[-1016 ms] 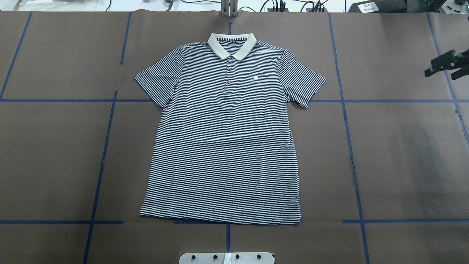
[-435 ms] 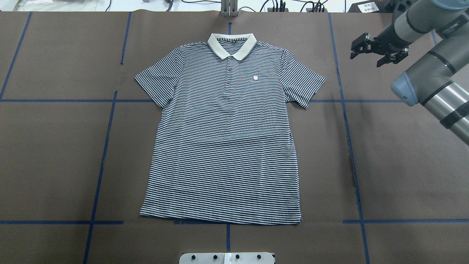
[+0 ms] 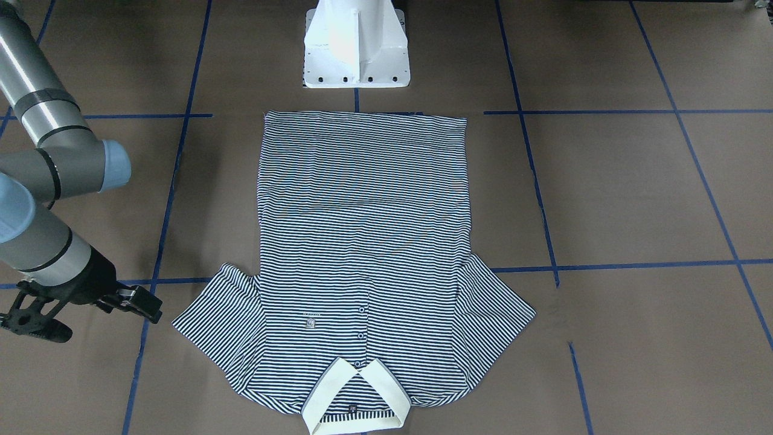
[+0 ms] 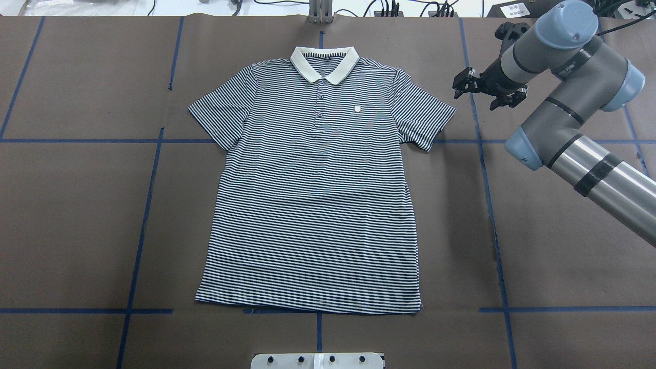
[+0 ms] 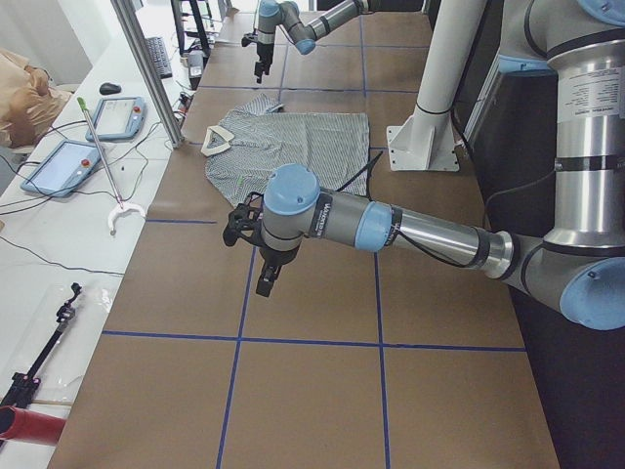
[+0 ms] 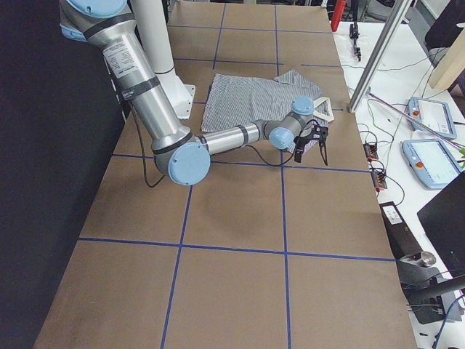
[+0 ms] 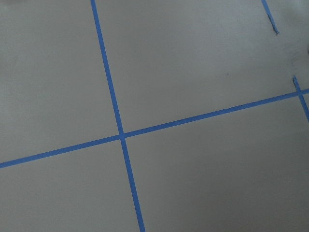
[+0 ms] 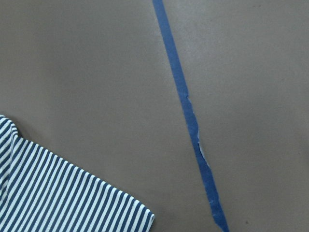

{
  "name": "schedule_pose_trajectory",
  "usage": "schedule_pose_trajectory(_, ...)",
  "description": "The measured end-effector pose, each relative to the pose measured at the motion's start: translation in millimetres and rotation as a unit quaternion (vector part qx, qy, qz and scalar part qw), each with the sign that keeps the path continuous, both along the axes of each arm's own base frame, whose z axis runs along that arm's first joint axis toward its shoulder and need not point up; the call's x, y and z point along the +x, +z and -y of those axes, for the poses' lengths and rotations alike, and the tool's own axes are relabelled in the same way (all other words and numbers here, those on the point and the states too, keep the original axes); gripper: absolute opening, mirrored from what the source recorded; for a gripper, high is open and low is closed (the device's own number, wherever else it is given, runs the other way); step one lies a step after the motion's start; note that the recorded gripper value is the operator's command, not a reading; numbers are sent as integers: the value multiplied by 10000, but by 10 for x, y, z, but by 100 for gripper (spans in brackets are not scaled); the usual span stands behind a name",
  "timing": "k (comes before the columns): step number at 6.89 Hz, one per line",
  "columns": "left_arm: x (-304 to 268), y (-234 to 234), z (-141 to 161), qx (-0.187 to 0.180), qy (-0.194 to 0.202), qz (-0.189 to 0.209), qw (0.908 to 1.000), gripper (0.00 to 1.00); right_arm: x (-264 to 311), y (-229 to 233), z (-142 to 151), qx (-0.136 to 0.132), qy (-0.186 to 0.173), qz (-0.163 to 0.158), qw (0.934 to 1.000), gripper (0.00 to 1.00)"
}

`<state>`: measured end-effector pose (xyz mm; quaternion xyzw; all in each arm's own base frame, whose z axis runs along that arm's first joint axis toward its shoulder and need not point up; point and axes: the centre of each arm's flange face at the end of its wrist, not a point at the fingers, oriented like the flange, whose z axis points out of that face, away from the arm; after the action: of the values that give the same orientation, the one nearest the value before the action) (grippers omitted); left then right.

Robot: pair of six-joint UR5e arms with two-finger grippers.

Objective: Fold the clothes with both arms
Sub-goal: 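Move the right gripper toward the sleeve nearest it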

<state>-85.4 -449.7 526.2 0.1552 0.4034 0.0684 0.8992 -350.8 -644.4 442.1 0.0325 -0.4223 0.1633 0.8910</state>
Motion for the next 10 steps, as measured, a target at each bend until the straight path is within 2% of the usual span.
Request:
schedule_pose_trajectory(2,1,0,0,2,1,0,10000,100,-252,-18,46,-17,-51,-84,10000,91)
schedule_pose_trajectory(5,4,0,1,3,5,0,10000,100,-418,8,98,4,-21,-239,9997,82)
schedule_pose_trajectory(6,4,0,1,6,7,1,10000,100,-454,31,92,-4,-40,-266,9996,64)
schedule_pose_trajectory(7,1,0,0,7,5,1,10000,100,-478,50,87,-11,-59,-284,9996,12)
schedule_pose_trajectory(8,-1,2,-1,7,4,2,10000,100,-497,54,84,-14,-71,-290,9996,0)
schedule_pose_trajectory(10,0,6,-4,7,9,3,10000,100,-502,51,85,3,-94,-291,9995,0)
